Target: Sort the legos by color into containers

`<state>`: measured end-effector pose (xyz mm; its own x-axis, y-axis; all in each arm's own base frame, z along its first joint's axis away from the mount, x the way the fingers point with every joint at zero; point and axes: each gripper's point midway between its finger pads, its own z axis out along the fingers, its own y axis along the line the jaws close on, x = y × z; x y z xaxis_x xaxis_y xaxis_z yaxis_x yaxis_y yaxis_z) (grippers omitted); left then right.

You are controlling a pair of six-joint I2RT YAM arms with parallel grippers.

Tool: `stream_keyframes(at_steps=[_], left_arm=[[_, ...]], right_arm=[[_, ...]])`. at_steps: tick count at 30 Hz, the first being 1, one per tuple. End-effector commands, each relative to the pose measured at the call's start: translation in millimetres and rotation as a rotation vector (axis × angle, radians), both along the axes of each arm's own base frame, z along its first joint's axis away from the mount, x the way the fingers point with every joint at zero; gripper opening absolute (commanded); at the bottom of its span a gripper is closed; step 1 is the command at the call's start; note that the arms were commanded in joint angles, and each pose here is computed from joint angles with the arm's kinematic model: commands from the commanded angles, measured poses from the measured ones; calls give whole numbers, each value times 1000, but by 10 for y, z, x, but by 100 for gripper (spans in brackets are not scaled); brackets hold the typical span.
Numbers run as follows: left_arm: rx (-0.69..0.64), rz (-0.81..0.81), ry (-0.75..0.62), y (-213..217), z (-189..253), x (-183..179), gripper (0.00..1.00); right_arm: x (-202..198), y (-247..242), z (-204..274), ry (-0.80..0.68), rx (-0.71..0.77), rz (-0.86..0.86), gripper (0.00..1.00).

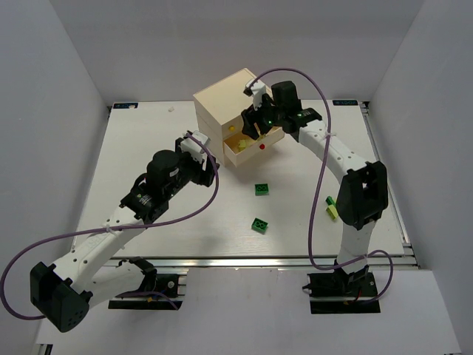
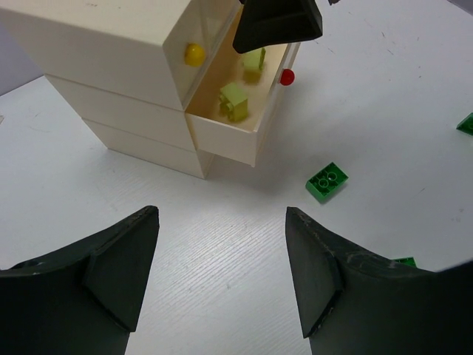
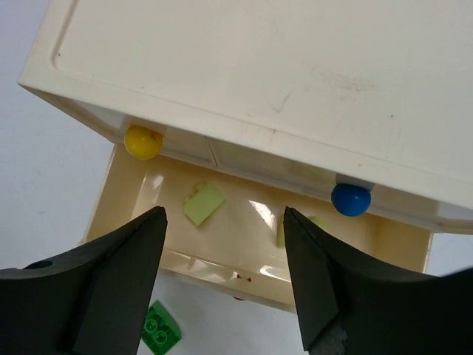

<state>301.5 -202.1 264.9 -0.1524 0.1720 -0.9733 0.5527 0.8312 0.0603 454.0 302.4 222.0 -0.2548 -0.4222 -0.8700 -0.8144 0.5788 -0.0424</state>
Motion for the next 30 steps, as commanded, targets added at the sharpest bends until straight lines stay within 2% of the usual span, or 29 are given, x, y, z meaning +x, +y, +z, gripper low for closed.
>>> stream_keyframes(at_steps=[1, 4, 5, 6, 7, 8, 9, 11, 13, 14, 15, 16, 17, 19, 20, 22, 23, 27, 30], left_arm=[[-26, -28, -22, -45, 97, -34, 78], [-30, -42, -15, -74, 78, -42, 70], [-39, -77, -9, -129, 72, -77, 58], [-51, -98, -7, -167, 87, -99, 48], [-51, -111, 0, -192, 62, -107, 38], [-58, -128, 6, -224, 65, -120, 29], [-68, -169, 16, -288, 66, -164, 13], [-72, -207, 33, -356, 58, -190, 6], [-82, -248, 49, -424, 46, -232, 5], [-84, -262, 51, -444, 55, -245, 8], [-84, -270, 59, -456, 50, -256, 23], [-109, -288, 79, -496, 64, -291, 33], [-116, -297, 83, -512, 75, -304, 43], [-134, -324, 93, -552, 97, -347, 64], [-142, -332, 90, -563, 121, -358, 66], [-156, -344, 100, -590, 133, -373, 69], [-165, -361, 104, -614, 151, -396, 69], [-177, -378, 114, -638, 171, -426, 70], [-180, -371, 103, -619, 205, -433, 70]], right_arm=[[10, -19, 338, -45, 52, -19, 70], [-47, -16, 448, -46, 79, -12, 61], [-91, -49, 577, -63, 93, -17, 55], [-137, -99, 597, -62, 95, -28, 34], [-144, -196, 633, -63, 102, -52, 21], [-229, -284, 863, -90, 148, -84, 0], [-225, -485, 701, -61, 128, -146, 0], [-271, -883, 670, -18, 127, -240, 0], [-421, -1110, 363, 84, 80, -274, 0], [-452, -1433, 317, 106, 66, -333, 0], [-588, -1559, 151, 145, 19, -324, 0], [-761, -1676, -152, 210, -26, -325, 3], [-837, -1935, -151, 208, -35, -363, 23], [-1125, -2172, -379, 269, -131, -343, 52], [-1268, -2307, -430, 282, -168, -361, 67], [-1460, -2502, -543, 298, -264, -363, 76], [-1540, -2630, -589, 286, -321, -390, 77], [-1691, -2934, -820, 306, -461, -447, 76], [-1801, -3003, -980, 359, -493, -451, 76]])
